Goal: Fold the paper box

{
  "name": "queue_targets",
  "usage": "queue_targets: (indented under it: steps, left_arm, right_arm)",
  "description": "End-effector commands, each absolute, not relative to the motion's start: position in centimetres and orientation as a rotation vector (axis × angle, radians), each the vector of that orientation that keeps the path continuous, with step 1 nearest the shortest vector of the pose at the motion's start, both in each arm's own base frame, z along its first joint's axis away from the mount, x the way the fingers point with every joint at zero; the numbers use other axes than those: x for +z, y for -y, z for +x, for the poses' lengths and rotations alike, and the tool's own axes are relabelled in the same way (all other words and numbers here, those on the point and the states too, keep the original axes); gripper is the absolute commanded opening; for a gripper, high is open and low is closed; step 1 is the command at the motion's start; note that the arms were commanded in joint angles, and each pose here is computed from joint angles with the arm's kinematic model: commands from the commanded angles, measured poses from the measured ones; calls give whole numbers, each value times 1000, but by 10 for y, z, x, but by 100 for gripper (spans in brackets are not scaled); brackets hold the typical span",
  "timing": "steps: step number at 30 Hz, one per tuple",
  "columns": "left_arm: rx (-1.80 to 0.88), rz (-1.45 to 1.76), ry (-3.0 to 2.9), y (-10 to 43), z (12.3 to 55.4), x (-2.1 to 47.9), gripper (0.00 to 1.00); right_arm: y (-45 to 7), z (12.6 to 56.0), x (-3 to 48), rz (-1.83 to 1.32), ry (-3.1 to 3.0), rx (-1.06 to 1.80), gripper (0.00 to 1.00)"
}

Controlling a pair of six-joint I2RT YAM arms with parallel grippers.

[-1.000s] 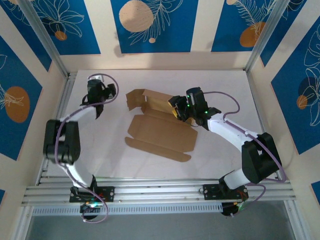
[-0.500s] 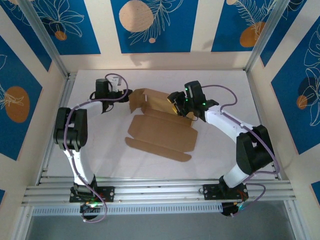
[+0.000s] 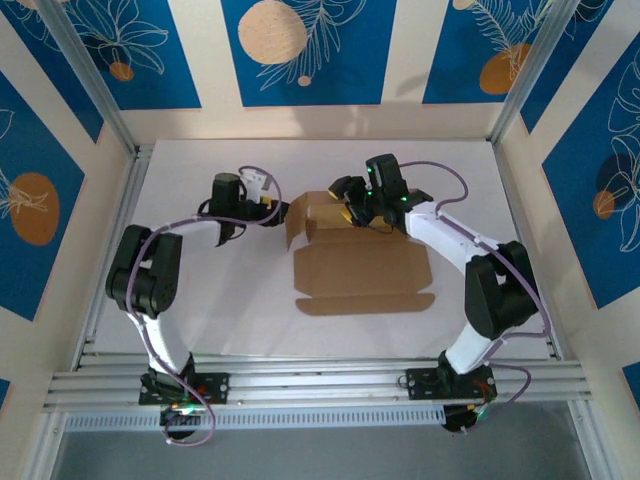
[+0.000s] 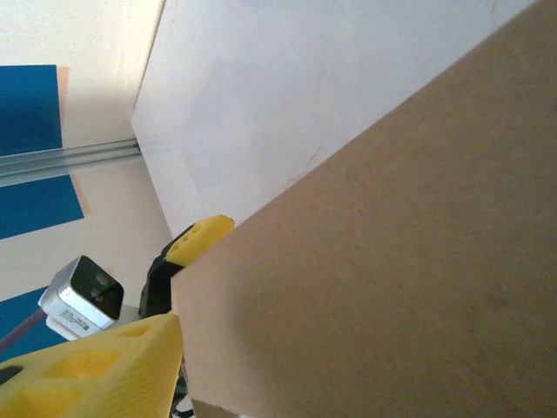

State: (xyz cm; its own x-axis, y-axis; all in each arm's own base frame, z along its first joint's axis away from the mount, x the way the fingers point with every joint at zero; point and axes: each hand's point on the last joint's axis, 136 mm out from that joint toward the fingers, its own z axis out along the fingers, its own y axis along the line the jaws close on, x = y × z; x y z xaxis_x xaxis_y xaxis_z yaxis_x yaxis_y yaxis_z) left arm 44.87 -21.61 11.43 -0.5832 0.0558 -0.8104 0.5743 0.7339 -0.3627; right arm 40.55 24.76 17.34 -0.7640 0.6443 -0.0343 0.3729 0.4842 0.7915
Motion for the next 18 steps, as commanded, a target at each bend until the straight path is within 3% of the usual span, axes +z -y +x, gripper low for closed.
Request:
queue_targets:
  steps: [1, 4, 9, 12, 18]
  left_arm:
    - [-732, 528, -2024, 224, 445, 129, 76]
    - [-739, 545, -1995, 231, 439, 135, 76]
    - [-749, 546, -1967, 239, 424, 139, 76]
    - [-747, 526, -1944, 241, 414, 139, 77]
    - [-734, 523, -1882, 249, 389, 149, 79]
  right_arm:
    - [-255, 410, 167, 862, -2425, 1208, 62]
    - [-253, 410, 159, 885, -2428, 1206, 55]
    - [-249, 408, 152, 907, -2402, 1210, 32]
    - [-247, 409, 150, 916, -2379, 1220, 23]
    - [-241, 408, 149, 931, -2323, 1228, 15]
